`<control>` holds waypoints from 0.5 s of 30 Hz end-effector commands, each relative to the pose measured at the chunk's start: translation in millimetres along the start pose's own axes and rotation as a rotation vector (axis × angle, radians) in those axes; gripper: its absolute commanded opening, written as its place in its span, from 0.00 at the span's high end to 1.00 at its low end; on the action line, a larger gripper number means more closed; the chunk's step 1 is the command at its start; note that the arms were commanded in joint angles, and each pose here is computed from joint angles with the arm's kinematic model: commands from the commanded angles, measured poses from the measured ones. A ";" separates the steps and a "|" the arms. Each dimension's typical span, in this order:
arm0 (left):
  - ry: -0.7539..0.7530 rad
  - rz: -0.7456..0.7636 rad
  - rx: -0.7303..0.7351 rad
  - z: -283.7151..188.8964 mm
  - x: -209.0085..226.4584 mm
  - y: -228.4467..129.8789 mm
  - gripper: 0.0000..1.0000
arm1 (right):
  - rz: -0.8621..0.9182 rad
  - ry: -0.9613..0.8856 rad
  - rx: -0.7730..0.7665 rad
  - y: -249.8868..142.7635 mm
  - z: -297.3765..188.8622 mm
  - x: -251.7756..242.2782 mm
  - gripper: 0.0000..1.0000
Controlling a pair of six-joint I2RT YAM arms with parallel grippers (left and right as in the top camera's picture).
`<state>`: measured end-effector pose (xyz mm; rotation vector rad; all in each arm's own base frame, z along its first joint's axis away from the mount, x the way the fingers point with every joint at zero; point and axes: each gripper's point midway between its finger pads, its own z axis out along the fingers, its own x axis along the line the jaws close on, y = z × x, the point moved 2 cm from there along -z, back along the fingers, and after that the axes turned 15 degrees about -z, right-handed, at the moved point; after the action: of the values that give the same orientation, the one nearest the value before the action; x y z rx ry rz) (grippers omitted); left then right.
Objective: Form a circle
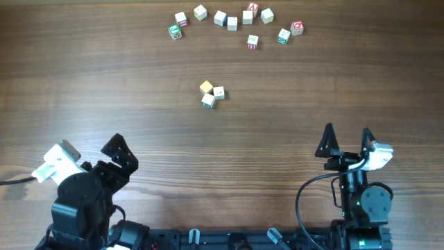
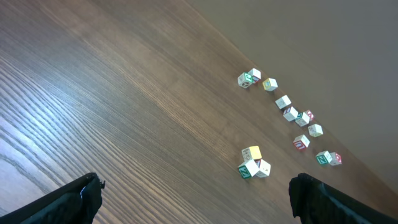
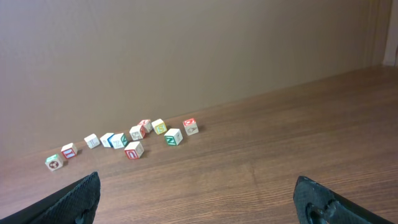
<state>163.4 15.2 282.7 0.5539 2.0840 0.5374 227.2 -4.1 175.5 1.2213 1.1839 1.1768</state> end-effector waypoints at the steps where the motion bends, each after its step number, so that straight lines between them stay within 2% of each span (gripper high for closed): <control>1: 0.000 0.016 -0.014 -0.9 -0.7 2.5 0.00 | -0.018 0.010 -0.010 1.8 -0.4 1.2 0.00; 15: 0.030 -0.023 -0.061 -7.8 20.5 6.5 0.00 | -0.018 0.010 -0.010 1.8 -0.4 1.2 0.00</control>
<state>154.9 23.5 276.7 0.5279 2.1234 0.5628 227.2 -4.0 175.5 1.2211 1.1842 1.1771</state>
